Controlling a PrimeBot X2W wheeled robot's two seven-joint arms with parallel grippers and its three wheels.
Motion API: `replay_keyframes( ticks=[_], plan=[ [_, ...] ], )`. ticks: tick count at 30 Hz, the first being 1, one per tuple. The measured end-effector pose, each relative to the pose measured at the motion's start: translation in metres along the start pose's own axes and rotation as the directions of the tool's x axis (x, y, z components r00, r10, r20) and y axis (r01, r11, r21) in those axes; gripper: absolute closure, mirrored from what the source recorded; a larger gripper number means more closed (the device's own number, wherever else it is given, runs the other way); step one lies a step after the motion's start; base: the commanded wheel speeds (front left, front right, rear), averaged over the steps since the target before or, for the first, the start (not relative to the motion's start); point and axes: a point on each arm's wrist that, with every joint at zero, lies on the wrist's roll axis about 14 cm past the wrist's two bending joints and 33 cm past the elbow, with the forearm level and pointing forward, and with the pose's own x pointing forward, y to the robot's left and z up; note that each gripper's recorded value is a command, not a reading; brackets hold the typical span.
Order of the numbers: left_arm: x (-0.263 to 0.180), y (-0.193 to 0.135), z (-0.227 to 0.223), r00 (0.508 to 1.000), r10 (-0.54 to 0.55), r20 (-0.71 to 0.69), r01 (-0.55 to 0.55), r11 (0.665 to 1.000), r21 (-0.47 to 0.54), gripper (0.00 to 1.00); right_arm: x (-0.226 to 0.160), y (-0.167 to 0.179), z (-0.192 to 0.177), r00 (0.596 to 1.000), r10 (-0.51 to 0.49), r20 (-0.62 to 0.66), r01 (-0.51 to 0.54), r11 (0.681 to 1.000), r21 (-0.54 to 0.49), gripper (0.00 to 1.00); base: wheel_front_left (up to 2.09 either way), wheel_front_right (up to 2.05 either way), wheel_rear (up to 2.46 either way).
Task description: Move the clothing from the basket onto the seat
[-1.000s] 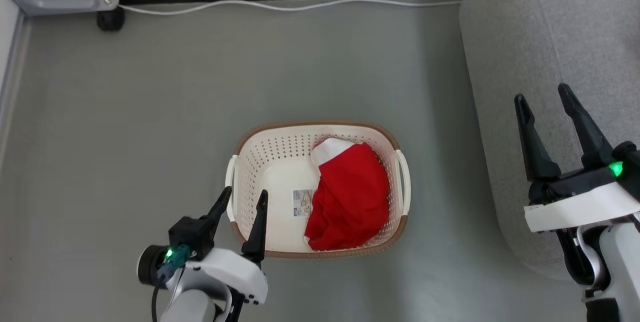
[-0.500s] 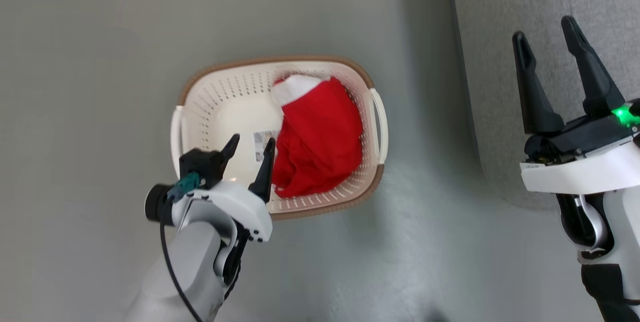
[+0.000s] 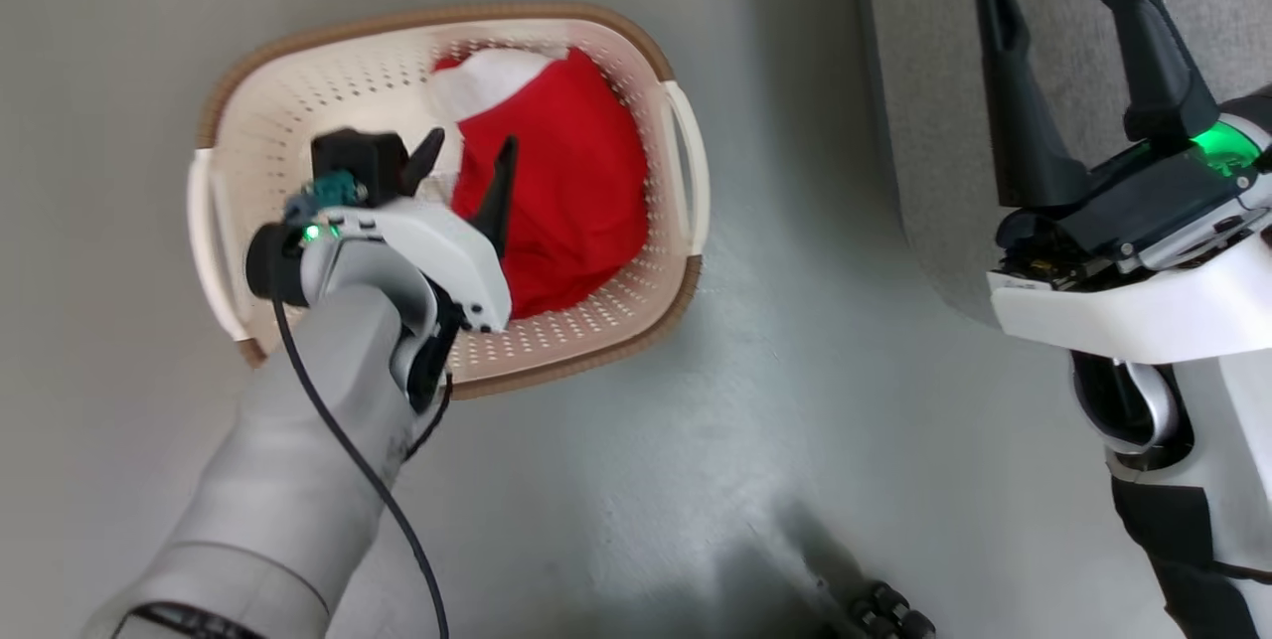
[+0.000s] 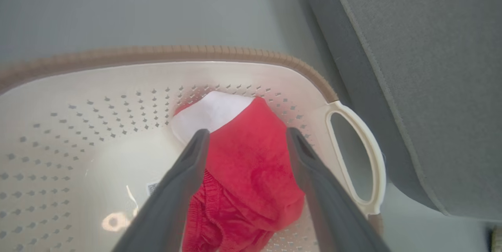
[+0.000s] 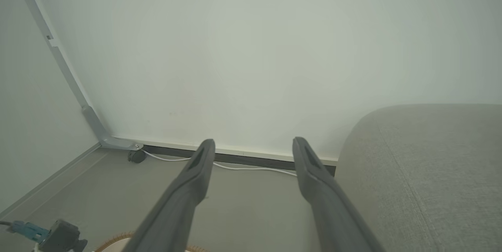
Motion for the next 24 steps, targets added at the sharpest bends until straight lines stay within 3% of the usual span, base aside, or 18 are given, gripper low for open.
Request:
replay_keyframes(
  ticks=[13, 24],
  plan=[
    [0.053, -0.011, -0.036, 0.977, -0.047, -0.209, 0.023, 0.993, -0.119, 0.0, -0.009, -0.013, -0.031, 0.995, -0.063, -0.075, 0.065, 0.997, 0.03, 0.0, 0.0, 0.0, 0.0],
    [0.076, -0.014, -0.053, 0.952, -0.028, -0.303, -0.014, 0.991, -0.134, 0.0, -0.014, -0.02, -0.045, 0.989, -0.099, -0.11, 0.104, 0.994, 0.043, 0.0, 0.0, 0.0, 0.0]
  ],
)
